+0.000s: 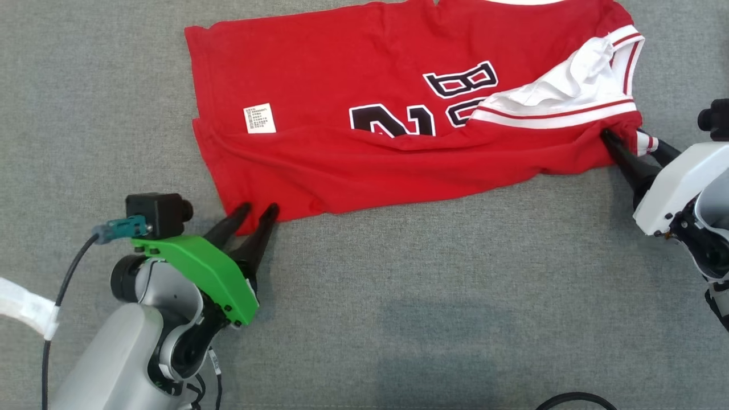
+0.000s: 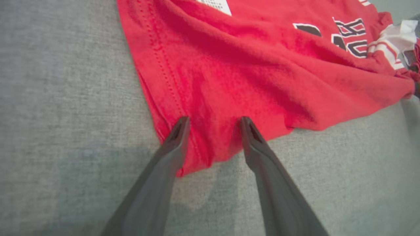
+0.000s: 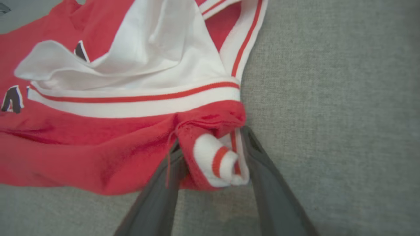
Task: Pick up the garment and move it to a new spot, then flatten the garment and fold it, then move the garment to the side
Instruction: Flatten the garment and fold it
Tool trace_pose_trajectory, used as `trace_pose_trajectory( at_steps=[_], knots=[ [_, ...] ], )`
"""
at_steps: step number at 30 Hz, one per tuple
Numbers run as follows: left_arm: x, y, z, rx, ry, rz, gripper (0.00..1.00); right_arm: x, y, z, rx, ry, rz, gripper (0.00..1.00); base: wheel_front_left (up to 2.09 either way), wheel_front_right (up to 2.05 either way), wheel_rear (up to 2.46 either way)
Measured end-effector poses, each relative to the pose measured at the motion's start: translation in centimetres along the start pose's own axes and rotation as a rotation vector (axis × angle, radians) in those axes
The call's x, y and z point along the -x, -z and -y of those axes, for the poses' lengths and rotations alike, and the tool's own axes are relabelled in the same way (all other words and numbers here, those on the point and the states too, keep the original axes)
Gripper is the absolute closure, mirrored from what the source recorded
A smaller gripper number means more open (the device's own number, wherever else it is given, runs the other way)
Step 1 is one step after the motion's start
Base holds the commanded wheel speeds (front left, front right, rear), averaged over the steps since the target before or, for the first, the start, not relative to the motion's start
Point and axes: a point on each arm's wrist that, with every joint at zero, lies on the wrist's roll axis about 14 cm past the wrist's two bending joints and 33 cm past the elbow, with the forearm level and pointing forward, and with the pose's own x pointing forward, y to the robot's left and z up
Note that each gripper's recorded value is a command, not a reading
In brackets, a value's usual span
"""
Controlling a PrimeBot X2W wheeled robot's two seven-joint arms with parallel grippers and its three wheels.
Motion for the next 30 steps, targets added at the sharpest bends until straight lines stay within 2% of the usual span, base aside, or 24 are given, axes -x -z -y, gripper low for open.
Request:
trace_pose_trajectory(
  at_steps=[4,9,16,20,24,26,29,30],
  knots=[
    [0.3,0.4,-0.2,-0.008,0.036,-0.040,1.00,0.3,-0.5,-0.3,-0.047,-0.030,-0.035,1.00,0.00,0.00,0.00],
    [2.5,-0.1,-1.7,-0.035,0.028,-0.067,1.00,2.5,-0.8,0.9,-0.064,-0.016,-0.094,1.00,0.00,0.00,0.00],
    [6.5,0.0,0.3,-0.037,0.109,-0.090,1.00,7.1,-0.8,1.0,-0.074,-0.023,-0.125,1.00,0.00,0.00,0.00],
    [8.1,1.4,1.3,-0.022,0.127,-0.111,1.00,9.5,0.5,0.8,-0.107,-0.031,-0.145,1.00,0.00,0.00,0.00],
    [9.6,4.4,1.5,0.030,0.104,-0.148,1.00,12.4,4.5,0.3,-0.159,-0.022,-0.214,1.00,0.00,0.00,0.00],
    [9.8,5.9,1.8,0.064,0.103,-0.170,1.00,13.1,6.2,0.3,-0.179,-0.007,-0.238,1.00,0.00,0.00,0.00],
    [9.6,6.4,1.7,0.076,0.084,-0.166,1.00,13.0,6.6,0.3,-0.203,0.010,-0.207,1.00,0.00,0.00,0.00],
    [9.5,6.4,1.6,0.067,0.074,-0.162,0.89,12.8,6.4,0.3,-0.203,0.015,-0.189,0.55,0.00,0.00,0.00]
  ],
)
